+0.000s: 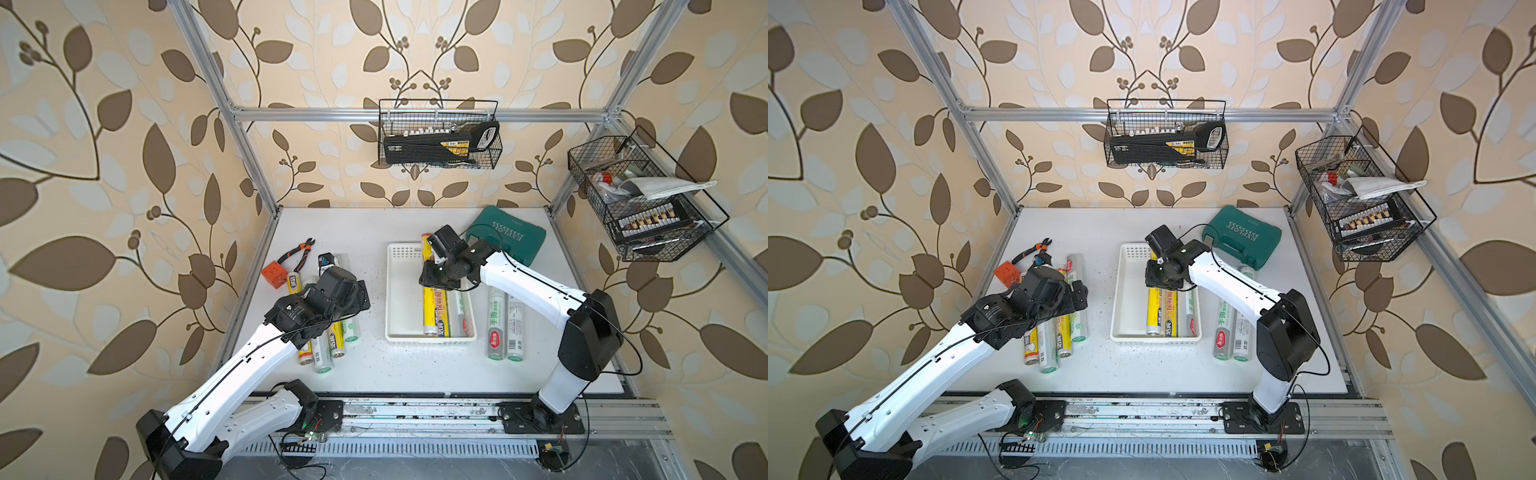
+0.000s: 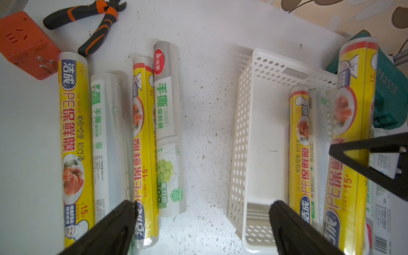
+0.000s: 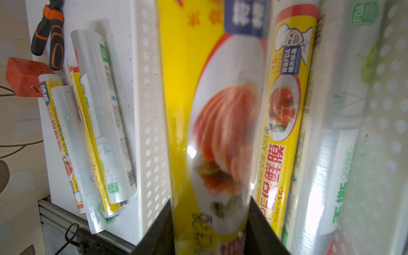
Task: Put the plastic wrap into the basket
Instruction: Place the plastic wrap in the basket.
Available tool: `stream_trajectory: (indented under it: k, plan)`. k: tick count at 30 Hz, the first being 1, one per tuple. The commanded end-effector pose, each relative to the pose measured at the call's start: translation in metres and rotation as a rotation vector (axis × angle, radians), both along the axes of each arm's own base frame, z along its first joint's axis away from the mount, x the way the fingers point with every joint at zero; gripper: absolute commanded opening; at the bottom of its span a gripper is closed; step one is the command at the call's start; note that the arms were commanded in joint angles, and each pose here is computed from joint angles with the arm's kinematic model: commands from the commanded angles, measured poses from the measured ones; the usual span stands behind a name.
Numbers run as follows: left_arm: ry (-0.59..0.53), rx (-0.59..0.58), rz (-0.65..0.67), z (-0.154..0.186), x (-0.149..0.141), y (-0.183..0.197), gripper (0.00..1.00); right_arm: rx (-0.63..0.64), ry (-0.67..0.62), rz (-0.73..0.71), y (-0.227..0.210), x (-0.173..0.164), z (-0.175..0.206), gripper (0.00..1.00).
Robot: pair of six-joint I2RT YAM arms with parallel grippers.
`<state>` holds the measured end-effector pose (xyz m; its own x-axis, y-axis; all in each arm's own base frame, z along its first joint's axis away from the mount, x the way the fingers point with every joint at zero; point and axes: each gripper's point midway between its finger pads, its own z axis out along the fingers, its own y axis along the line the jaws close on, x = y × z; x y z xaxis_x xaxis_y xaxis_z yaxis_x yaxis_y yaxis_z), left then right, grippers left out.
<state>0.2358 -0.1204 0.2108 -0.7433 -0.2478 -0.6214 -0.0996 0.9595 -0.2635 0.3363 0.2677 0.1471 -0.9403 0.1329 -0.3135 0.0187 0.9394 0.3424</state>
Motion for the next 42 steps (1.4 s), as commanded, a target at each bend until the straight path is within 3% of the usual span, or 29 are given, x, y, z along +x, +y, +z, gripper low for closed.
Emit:
stream_trajectory:
  k: [1, 20, 42]
  plan:
    - [-0.015, 0.022, 0.029, 0.0, 0.002, 0.009, 0.99, -0.012, 0.009, -0.021, 0.005, 0.0, -0.014, 0.43]
    - [0.014, 0.021, 0.026, -0.011, 0.003, 0.005, 0.99, -0.242, 0.083, -0.032, -0.008, 0.0, -0.069, 0.44]
    - [0.016, 0.034, 0.022, -0.015, 0.002, 0.006, 0.99, -0.325, 0.002, -0.131, -0.011, 0.017, -0.069, 0.43]
